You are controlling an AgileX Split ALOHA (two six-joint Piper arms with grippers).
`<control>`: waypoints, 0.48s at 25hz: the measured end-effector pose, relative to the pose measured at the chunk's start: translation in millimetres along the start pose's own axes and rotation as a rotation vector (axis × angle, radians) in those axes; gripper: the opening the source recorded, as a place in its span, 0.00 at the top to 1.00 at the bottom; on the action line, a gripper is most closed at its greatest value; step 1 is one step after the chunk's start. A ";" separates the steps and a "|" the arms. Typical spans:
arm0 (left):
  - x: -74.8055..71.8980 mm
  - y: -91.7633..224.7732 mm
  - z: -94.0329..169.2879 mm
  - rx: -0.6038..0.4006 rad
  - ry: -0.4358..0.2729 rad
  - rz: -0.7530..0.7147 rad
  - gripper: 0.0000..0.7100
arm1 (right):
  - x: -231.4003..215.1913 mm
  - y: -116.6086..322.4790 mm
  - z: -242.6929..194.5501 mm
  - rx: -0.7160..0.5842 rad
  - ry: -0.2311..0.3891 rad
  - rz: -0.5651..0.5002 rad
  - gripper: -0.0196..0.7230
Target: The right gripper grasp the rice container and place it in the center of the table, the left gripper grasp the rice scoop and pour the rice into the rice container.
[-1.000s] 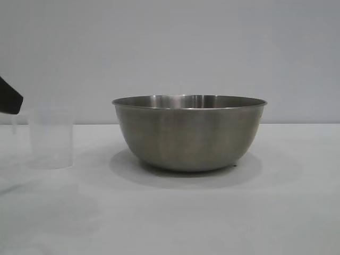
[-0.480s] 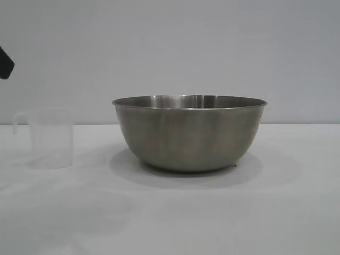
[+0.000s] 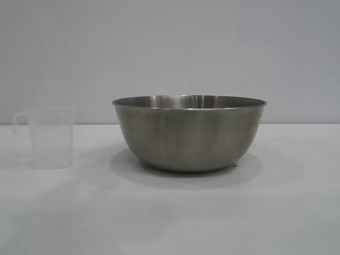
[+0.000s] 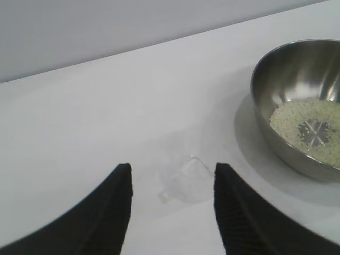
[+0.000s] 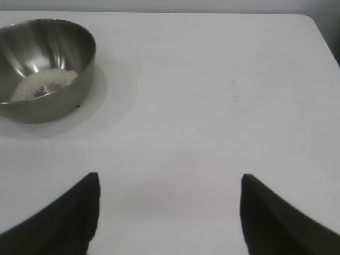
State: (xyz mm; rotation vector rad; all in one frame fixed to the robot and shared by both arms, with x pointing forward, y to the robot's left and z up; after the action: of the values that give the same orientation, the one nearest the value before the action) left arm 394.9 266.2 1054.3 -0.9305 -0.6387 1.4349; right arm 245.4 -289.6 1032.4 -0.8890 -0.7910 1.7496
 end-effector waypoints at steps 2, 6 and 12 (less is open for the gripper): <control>3.5 6.9 8.9 0.041 -0.019 0.017 0.24 | 0.0 0.0 0.0 0.000 0.000 0.000 0.34; 9.5 19.5 29.4 0.096 -0.041 0.028 0.25 | 0.0 0.0 0.0 0.000 0.000 0.000 0.34; 10.6 38.9 63.3 0.126 0.023 -0.063 0.39 | 0.0 0.0 0.0 0.000 0.000 0.000 0.34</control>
State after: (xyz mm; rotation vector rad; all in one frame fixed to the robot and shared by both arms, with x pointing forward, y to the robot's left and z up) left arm 321.6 282.2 1053.0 -0.8202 -0.5492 1.3899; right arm 245.4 -289.6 1032.4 -0.8890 -0.7910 1.7496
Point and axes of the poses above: a point on each arm's last joint axis where the gripper is mounted, z pointing back along that axis away from the gripper, x along the wrist's bending axis when the last joint is at zero, y = z × x, the point moved 2 cm from there along -z, pointing out along that axis toward the gripper, and after that the axes turned 15 degrees about z, right-handed, at the moved point
